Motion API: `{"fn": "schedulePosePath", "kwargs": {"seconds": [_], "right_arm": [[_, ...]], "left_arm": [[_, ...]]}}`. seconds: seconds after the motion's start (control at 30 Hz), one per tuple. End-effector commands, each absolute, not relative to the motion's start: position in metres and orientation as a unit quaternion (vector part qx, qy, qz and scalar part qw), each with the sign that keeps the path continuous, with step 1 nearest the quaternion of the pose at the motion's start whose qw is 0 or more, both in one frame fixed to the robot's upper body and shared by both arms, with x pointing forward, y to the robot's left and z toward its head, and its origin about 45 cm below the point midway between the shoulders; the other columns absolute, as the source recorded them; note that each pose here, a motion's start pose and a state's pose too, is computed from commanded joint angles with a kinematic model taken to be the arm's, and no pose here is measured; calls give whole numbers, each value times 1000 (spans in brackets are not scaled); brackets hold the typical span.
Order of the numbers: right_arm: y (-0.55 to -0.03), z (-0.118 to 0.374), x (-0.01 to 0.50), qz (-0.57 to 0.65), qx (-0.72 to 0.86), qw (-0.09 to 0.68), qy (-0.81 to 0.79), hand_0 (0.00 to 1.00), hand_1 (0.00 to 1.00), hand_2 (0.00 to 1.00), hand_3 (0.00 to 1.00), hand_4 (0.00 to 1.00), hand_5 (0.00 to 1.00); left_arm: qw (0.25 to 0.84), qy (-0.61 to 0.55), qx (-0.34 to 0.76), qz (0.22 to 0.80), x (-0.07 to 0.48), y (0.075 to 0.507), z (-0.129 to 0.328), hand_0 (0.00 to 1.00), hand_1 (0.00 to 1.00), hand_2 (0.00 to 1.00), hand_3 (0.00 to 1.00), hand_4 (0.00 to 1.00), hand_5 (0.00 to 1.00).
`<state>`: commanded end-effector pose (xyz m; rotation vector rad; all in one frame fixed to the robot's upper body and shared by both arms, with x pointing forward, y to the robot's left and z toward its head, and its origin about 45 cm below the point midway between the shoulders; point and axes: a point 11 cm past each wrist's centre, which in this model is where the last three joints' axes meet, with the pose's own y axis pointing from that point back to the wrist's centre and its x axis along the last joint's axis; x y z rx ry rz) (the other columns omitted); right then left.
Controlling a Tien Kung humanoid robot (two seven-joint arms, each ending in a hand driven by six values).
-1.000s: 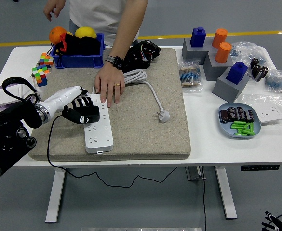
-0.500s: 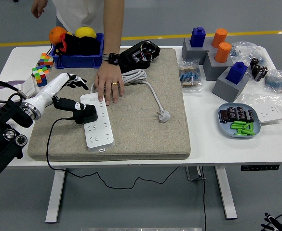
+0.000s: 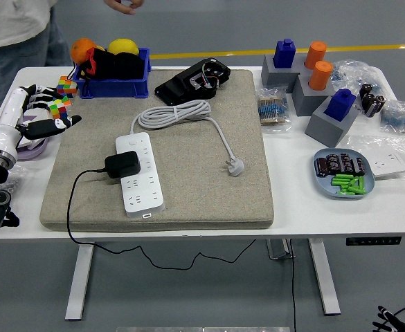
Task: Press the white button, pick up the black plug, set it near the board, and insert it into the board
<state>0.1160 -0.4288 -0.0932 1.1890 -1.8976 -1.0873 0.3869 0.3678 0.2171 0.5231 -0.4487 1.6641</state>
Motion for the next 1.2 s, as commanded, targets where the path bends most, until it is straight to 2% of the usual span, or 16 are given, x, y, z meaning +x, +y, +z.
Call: {"fn": "schedulePosePath", "kwargs": {"seconds": [0.17, 0.2, 0.67, 1.2], "right_arm": [[-428, -92, 121, -411, 457, 317, -722, 724, 607, 552, 658, 736, 492], [-428, -91, 122, -410, 458, 316, -722, 724, 607, 552, 658, 736, 492], [-425, -88, 136, -404, 465, 308, -725, 724, 607, 552, 659, 737, 493], [-430, -85, 143, -396, 472, 317, -721, 725, 608, 552, 663, 737, 496]], "left_arm": [[602, -218, 198, 742, 383, 368, 225, 700, 764, 768, 627, 887, 82], [600, -223, 192, 744, 383, 368, 227, 741, 792, 798, 679, 870, 75], [566, -219, 162, 778, 368, 389, 237, 756, 787, 782, 666, 847, 51], [555, -212, 159, 788, 368, 399, 244, 752, 779, 773, 643, 807, 11]]}}
